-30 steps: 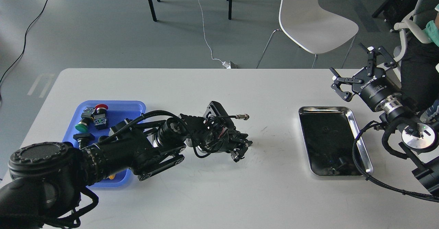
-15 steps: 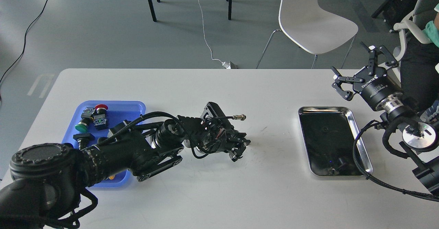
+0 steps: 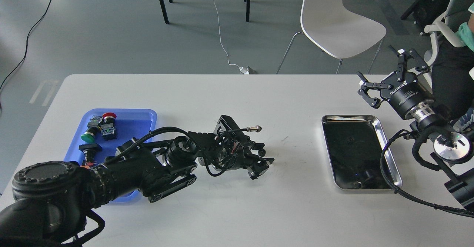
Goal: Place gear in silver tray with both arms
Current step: 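Carry the gear with the left gripper toward the table center, then open the left gripper to drop the gear on the table, then raise the left arm away and bring the right gripper over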
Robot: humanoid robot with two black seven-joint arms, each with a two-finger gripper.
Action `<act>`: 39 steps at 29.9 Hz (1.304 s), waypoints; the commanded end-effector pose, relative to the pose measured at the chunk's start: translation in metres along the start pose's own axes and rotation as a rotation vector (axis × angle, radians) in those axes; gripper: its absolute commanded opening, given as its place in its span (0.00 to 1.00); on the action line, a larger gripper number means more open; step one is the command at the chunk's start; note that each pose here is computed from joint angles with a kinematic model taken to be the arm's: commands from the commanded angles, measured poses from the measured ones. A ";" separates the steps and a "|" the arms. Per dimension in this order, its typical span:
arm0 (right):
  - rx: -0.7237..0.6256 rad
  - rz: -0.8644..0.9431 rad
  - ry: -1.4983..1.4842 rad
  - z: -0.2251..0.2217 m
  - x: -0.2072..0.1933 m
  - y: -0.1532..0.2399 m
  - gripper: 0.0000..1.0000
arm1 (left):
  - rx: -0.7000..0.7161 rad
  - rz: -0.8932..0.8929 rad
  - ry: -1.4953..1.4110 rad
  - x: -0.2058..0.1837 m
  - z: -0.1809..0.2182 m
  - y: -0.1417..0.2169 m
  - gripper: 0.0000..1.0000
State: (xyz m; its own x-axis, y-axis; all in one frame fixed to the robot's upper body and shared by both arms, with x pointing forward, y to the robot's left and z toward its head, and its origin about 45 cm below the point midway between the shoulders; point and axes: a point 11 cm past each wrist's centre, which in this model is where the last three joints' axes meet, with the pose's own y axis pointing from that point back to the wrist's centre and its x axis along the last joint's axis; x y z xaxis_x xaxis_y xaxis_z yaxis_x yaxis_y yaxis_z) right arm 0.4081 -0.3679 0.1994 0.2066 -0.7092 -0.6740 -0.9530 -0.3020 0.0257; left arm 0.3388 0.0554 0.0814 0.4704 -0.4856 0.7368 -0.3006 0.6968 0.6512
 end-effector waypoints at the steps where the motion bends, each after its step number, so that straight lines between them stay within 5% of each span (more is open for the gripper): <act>1: 0.001 -0.003 0.001 -0.001 -0.002 -0.002 0.96 | -0.006 0.052 0.018 0.025 -0.002 0.003 0.82; 7: 0.000 -0.006 0.002 -0.001 -0.004 -0.003 0.96 | -0.009 0.174 0.073 0.083 -0.011 0.015 0.93; 19: 0.002 -0.014 0.013 -0.005 -0.009 -0.009 0.97 | -0.014 0.408 0.272 0.164 -0.036 0.053 0.95; 29: -0.065 -0.093 0.083 0.000 -0.038 -0.027 0.97 | 0.096 0.843 0.817 0.182 -0.150 0.174 0.95; 39: -0.337 -0.246 0.520 0.024 -0.099 -0.063 0.97 | 0.112 1.116 1.268 0.128 -0.230 0.299 0.95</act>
State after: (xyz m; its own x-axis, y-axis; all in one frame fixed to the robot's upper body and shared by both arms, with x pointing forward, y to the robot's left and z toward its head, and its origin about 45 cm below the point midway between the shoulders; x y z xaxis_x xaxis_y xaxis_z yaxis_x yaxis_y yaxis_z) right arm 0.4366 -0.2910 0.2409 0.4790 -0.7923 -0.3779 -0.8209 -0.5568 0.1268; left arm 0.5062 0.2871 0.3284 0.3368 0.8683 0.3642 -0.9319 0.3627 -0.0031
